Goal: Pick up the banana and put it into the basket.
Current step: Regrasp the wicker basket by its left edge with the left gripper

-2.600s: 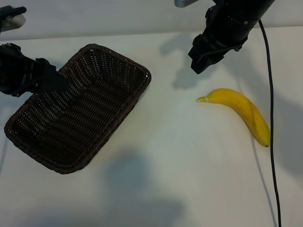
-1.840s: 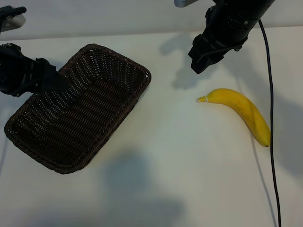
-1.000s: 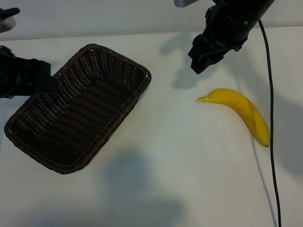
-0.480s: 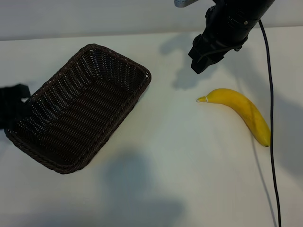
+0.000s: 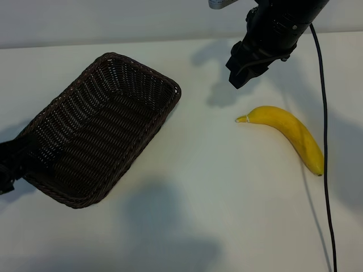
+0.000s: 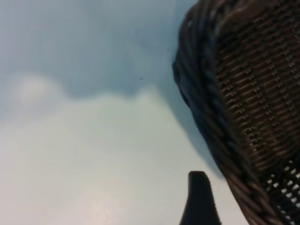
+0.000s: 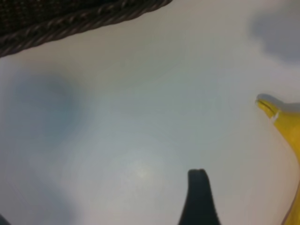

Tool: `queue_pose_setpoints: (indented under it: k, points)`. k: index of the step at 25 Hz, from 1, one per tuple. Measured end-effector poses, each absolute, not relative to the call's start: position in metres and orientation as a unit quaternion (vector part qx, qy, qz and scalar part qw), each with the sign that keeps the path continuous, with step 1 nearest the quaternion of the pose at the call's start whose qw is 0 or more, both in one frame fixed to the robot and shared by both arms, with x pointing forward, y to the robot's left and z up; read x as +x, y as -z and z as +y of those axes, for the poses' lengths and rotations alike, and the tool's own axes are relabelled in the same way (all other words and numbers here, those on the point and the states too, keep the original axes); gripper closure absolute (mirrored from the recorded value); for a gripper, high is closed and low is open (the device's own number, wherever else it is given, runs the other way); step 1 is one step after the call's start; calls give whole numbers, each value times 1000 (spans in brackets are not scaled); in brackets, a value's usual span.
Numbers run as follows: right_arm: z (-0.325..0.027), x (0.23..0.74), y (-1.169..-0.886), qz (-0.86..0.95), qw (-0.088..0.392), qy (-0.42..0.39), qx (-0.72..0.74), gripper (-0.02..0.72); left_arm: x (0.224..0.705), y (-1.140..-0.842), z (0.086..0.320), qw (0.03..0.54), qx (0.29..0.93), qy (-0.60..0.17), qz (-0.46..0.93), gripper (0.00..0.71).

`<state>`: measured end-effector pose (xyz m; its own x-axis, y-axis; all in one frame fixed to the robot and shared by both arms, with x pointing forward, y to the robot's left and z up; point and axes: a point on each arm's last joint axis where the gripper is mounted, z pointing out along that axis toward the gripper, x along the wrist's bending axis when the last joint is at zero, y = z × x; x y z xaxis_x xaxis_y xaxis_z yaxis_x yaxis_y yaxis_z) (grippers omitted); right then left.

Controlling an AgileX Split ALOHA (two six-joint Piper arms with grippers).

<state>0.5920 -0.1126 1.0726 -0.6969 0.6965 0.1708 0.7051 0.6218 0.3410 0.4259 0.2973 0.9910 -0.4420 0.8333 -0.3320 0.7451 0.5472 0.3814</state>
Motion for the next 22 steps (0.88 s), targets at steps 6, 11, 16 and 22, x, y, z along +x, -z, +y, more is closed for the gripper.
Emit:
queue_pose_setpoints:
  k: [6, 11, 16, 22]
  points:
    - [-113, 592, -1073, -901, 11, 194, -389, 177, 428, -985, 300, 278, 436, -116, 848, 172]
    - [-113, 592, -1073, -901, 10, 194, -389, 177, 434, -974, 301, 271, 424, -112, 857, 172]
    - [-113, 592, -1073, -901, 11, 194, -388, 177, 445, -961, 301, 267, 411, -106, 865, 172]
    - [-113, 592, -1073, -901, 11, 194, -388, 177, 457, -945, 302, 268, 384, -97, 878, 172]
